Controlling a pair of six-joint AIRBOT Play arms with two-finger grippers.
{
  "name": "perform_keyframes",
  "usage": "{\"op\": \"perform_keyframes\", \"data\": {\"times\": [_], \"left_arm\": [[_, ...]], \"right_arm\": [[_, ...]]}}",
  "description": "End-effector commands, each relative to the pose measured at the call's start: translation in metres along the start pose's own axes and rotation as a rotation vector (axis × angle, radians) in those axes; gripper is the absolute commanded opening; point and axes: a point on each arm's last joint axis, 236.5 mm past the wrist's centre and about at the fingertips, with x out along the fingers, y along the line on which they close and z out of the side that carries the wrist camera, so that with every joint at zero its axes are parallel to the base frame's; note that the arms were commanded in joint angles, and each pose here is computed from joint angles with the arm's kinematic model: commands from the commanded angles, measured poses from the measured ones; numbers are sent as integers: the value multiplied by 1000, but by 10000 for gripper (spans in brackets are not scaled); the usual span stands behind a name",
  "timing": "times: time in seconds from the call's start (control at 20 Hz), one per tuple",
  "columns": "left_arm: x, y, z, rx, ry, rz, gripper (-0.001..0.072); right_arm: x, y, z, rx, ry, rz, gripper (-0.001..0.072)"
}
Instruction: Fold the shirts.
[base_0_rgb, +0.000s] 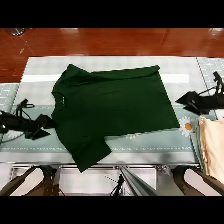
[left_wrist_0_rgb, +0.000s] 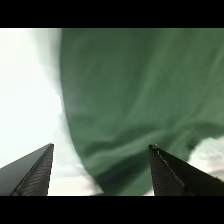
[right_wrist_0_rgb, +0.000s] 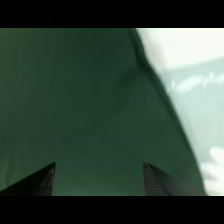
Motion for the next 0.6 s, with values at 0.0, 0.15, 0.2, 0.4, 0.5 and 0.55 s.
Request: {"op": "perform_keyframes", "data": {"times": [0.0,0.15,0.2,0.4,0.5,0.55], "left_arm": [[26,-3,-26,-37,6,-95,702],[44,6,-37,-65,18,-87,702],[46,5,-37,-73,13,-101,702],[52,-10,-19,-38,-68,-140,698],[63,-13,-22,8,-67,-112,285],[65,-15,-24,53,-62,-105,35]], "right_arm": [[8,-6,-33,9,10,3,623],[10,-4,-41,16,44,13,622],[10,-4,-42,16,47,14,623],[10,-9,-32,31,6,-2,623],[4,-21,-26,87,-22,-19,623],[-1,-38,-24,126,-34,-53,622]]}}
